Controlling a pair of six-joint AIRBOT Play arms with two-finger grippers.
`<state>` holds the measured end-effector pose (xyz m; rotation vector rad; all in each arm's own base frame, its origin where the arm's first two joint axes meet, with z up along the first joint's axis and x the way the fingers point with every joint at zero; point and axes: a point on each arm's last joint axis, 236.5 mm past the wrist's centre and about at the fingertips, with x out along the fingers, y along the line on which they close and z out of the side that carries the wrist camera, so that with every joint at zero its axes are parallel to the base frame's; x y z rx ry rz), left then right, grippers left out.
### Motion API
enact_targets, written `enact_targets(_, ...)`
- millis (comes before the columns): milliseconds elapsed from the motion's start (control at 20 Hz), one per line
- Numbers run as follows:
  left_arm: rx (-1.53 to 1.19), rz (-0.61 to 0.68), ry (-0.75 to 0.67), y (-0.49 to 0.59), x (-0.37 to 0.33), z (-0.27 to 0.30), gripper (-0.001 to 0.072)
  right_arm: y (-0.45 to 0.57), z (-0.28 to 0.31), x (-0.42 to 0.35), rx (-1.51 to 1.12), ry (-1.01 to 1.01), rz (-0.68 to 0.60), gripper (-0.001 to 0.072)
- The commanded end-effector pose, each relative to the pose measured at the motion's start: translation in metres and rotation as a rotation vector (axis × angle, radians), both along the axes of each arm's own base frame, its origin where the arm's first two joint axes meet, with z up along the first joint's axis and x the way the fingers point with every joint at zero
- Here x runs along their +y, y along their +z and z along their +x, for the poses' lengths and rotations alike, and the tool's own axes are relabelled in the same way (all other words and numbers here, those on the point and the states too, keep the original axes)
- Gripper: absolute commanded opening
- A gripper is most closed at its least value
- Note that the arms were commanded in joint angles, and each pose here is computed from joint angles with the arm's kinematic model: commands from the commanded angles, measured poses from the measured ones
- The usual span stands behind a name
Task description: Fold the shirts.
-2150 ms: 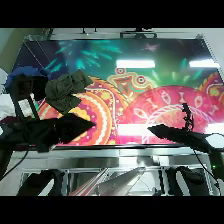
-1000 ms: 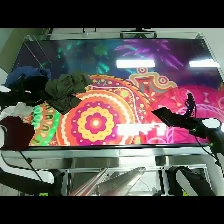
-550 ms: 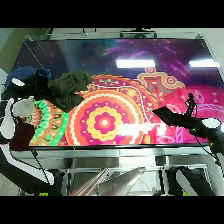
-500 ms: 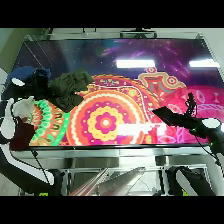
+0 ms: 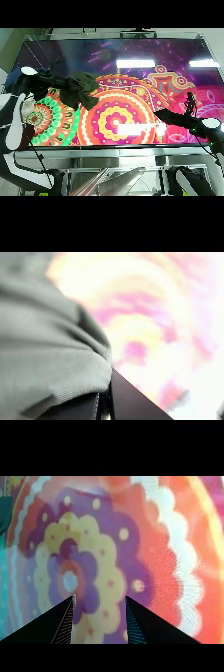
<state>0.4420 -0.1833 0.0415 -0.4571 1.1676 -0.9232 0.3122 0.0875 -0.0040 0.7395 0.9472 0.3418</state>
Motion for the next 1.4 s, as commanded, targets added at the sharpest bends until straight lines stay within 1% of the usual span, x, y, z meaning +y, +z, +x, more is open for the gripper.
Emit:
enact_targets(0, 0.009, -0.151, -0.315, 0.049, -0.112, -0.082, 0.0016, 0.000, 0.000, 0.000, -0.008, 0.009, -0.008, 0.0370)
enact_targets(100, 0.015, -0.133, -0.443, 0.042, -0.157, -0.122, 0.0016, 0.000, 0.000, 0.000, -0.007, 0.011, -0.007, 0.0371)
enact_targets(150, 0.018, -0.116, -0.481, 0.033, -0.174, -0.135, 0.0016, 0.000, 0.000, 0.000, -0.007, 0.012, -0.007, 0.0373)
enact_targets(200, 0.016, -0.096, -0.502, 0.023, -0.189, -0.143, 0.0016, 0.000, -0.001, 0.001, -0.006, 0.013, -0.007, 0.0392)
enact_targets(250, 0.011, -0.083, -0.503, 0.014, -0.199, -0.145, 0.0017, 0.000, -0.002, 0.001, -0.004, 0.018, -0.005, 0.0494)
enact_targets(300, 0.011, -0.077, -0.496, 0.008, -0.205, -0.144, 0.0115, -0.001, -0.002, 0.001, -0.002, 0.021, -0.008, 0.0616)
enact_targets(350, 0.023, -0.073, -0.485, 0.004, -0.205, -0.143, 0.0346, -0.001, -0.004, 0.003, 0.003, 0.028, -0.005, 0.0626)
enact_targets(400, 0.045, -0.067, -0.469, 0.002, -0.199, -0.139, 0.0548, 0.000, -0.008, 0.005, 0.013, 0.041, 0.008, 0.0627)
enact_targets(450, 0.089, -0.038, -0.445, -0.001, -0.186, -0.135, 0.0708, 0.001, -0.014, 0.007, 0.030, 0.060, 0.028, 0.0626)
enact_targets(500, 0.127, 0.003, -0.437, -0.005, -0.166, -0.133, 0.0707, 0.002, -0.020, 0.006, 0.051, 0.079, 0.045, 0.0626)
enact_targets(600, 0.217, 0.126, -0.401, -0.021, -0.116, -0.129, 0.0707, 0.002, -0.031, -0.009, 0.087, 0.085, 0.043, 0.0626)
enact_targets(750, 0.320, 0.211, -0.280, -0.060, -0.057, -0.137, 0.0706, -0.013, -0.031, -0.031, 0.124, 0.015, 0.017, 0.0625)
enact_targets(850, 0.368, 0.196, -0.163, -0.092, -0.036, -0.145, 0.0704, -0.030, -0.028, -0.022, 0.152, 0.031, 0.016, 0.0626)
enact_targets(900, 0.383, 0.162, -0.131, -0.102, -0.035, -0.149, 0.0688, -0.039, -0.028, -0.011, 0.173, 0.059, 0.021, 0.0625)
enact_targets(950, 0.401, 0.109, -0.121, -0.108, -0.041, -0.156, 0.0689, -0.051, -0.029, 0.001, 0.201, 0.095, 0.009, 0.0625)
enact_targets(1050, 0.437, -0.001, -0.140, -0.110, -0.062, -0.171, 0.0688, -0.076, -0.026, 0.016, 0.235, 0.120, -0.028, 0.0618)
enact_targets(1100, 0.452, -0.031, -0.154, -0.113, -0.073, -0.179, 0.0688, -0.084, -0.018, 0.016, 0.234, 0.098, -0.046, 0.0564)
enact_targets(1150, 0.466, -0.022, -0.172, -0.121, -0.081, -0.188, 0.0688, -0.089, -0.007, 0.015, 0.231, 0.076, -0.056, 0.0503)
enact_targets(1250, 0.482, 0.005, -0.227, -0.132, -0.091, -0.202, 0.0687, -0.091, 0.014, 0.015, 0.234, 0.078, -0.050, 0.0508)
enact_targets(1350, 0.478, 0.012, -0.255, -0.134, -0.100, -0.205, 0.0687, -0.094, 0.037, 0.018, 0.226, 0.100, -0.049, 0.0508)
